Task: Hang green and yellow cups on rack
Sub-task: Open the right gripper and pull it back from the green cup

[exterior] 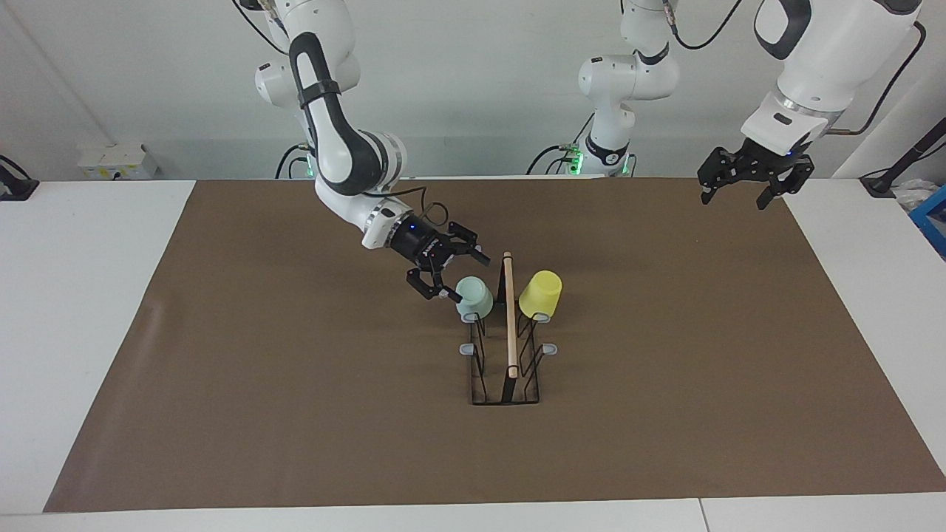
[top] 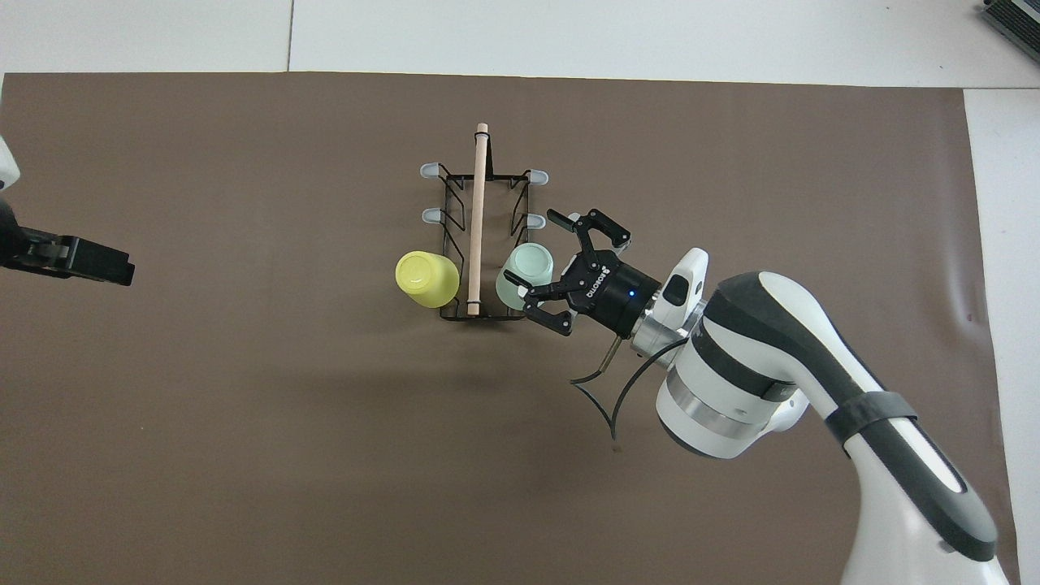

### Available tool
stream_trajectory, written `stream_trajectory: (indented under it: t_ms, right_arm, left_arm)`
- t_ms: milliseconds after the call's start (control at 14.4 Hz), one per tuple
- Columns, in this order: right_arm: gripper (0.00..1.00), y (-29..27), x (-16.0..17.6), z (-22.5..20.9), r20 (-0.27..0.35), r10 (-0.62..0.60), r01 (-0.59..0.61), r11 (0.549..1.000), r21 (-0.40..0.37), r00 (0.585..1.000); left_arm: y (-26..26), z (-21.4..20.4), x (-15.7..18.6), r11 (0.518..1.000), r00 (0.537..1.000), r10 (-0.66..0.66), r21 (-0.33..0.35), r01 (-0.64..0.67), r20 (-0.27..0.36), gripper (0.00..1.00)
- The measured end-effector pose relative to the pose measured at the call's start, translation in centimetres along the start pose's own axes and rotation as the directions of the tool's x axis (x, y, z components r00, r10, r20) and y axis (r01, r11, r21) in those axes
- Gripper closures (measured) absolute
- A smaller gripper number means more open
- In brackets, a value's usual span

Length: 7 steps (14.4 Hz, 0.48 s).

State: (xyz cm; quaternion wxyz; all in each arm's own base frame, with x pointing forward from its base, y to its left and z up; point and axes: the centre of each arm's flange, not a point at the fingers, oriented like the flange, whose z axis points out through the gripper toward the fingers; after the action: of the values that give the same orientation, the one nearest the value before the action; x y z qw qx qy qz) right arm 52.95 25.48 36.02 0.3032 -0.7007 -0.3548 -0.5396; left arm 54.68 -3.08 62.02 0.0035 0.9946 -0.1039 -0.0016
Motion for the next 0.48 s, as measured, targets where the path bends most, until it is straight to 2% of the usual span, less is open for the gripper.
stream_trajectory:
  t_ms: [485]
  right_arm:
    - [0.00, 2.4, 4.5, -1.4, 0.037, -0.066, 0.065, 0.997, 0.043, 0.997]
  left_arm:
    - [0.0, 0.0, 0.0, 1.000, 1.000, 0.000, 0.000, 0.000, -0.001, 0.00]
